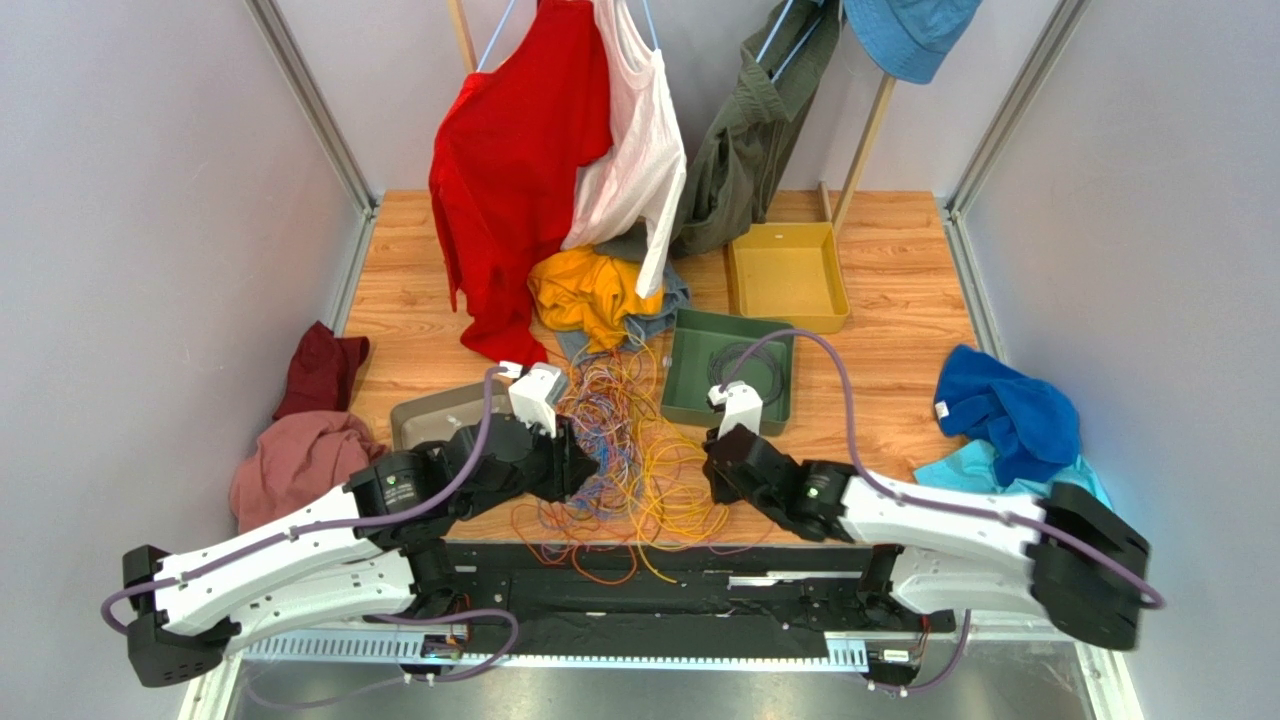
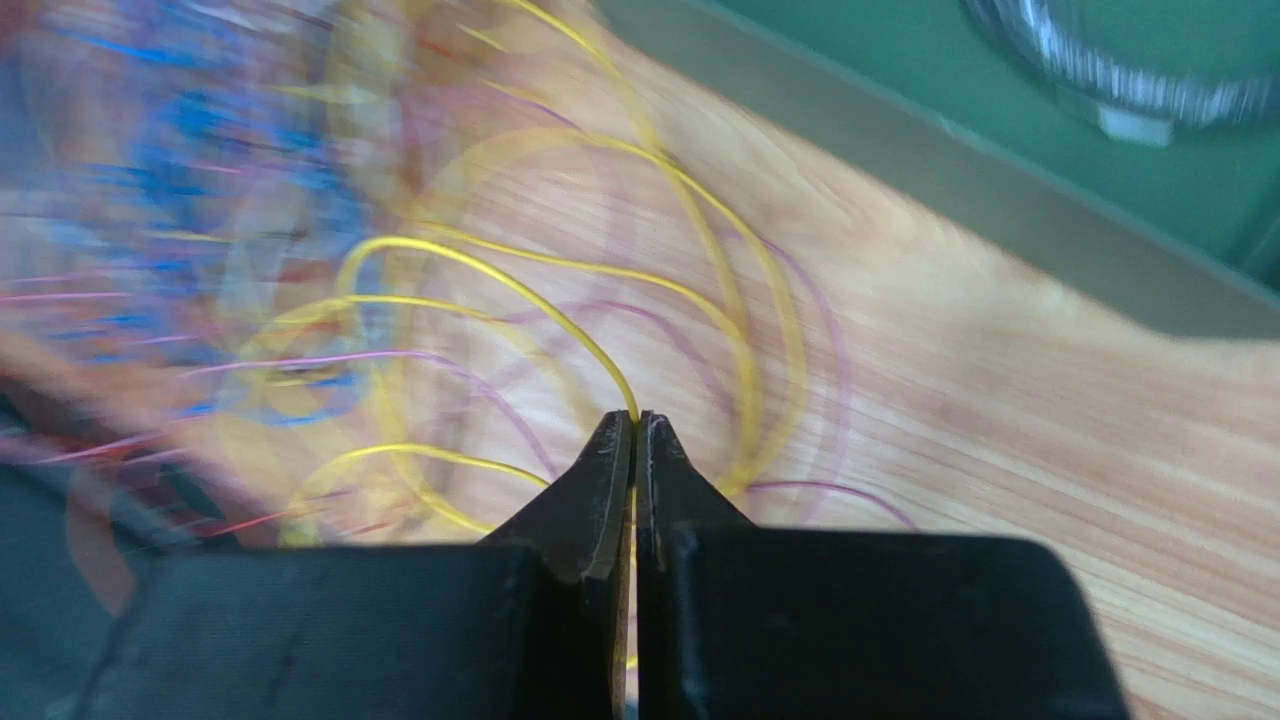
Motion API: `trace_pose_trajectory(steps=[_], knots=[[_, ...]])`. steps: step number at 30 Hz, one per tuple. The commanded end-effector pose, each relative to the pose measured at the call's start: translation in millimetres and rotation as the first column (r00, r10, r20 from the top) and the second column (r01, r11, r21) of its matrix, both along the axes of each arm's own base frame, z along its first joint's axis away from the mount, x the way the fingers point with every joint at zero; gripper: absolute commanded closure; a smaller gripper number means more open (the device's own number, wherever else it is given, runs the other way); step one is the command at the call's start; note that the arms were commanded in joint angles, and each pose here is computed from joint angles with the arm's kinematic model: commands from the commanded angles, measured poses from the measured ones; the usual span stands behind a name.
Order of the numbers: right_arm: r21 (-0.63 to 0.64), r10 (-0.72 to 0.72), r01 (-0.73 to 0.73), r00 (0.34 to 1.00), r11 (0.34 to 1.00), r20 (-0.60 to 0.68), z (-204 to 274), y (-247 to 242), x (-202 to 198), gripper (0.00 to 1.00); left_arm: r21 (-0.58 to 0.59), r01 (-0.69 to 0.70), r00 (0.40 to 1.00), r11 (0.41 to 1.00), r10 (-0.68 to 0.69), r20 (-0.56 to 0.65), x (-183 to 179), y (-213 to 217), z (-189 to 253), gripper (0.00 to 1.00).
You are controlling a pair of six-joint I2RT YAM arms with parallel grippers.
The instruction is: Untangle the cables
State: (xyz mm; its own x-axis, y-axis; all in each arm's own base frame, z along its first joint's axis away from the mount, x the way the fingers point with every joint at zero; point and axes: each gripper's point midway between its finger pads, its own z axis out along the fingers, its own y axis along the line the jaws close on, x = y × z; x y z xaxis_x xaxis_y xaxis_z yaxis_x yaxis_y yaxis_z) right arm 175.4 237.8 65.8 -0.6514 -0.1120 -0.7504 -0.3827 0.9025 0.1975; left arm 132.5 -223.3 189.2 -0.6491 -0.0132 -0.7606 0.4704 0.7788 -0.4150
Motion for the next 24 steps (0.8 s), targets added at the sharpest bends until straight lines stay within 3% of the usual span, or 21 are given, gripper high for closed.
trace_pose_trajectory(steps=[1,3,4,7,8,13,16,22,24], knots=[[0.172,-0.034,0.000,0.981,0.985,0.192,112,8,1,1.00,-0.053,-0.025,1.000,0.998,0.026,0.016,1,2,9,0.70],[0.196,-0.032,-0.011,0.976,0.980,0.217,142,2,-3,1.00,-0.069,-0.038,0.999,0.997,0.039,0.020,2,4,11,0.71],[0.275,-0.045,-0.028,0.966,0.961,0.253,181,-1,-4,1.00,-0.072,-0.039,0.999,0.997,0.041,0.022,2,5,11,0.71],[0.314,-0.057,-0.053,0.941,0.948,0.333,236,-15,-4,1.00,-0.091,-0.052,0.998,0.994,0.055,0.029,3,8,14,0.72],[0.364,-0.105,-0.039,0.924,0.930,0.367,273,-23,-1,1.00,-0.093,-0.053,0.998,0.994,0.056,0.030,2,8,13,0.73],[0.315,-0.158,-0.001,0.863,0.949,0.479,342,-47,11,1.00,-0.139,-0.052,0.997,0.989,0.060,0.055,3,8,22,0.73],[0.357,-0.196,-0.005,0.828,0.934,0.525,394,-58,11,1.00,-0.161,-0.037,0.996,0.986,0.048,0.068,3,4,26,0.72],[0.475,-0.239,-0.080,0.785,0.876,0.572,485,-77,-1,1.00,-0.205,0.009,0.996,0.979,0.009,0.089,2,-7,29,0.66],[0.507,-0.238,-0.126,0.770,0.852,0.592,504,-81,-7,1.00,-0.229,0.021,0.995,0.973,0.002,0.096,1,-10,33,0.54]])
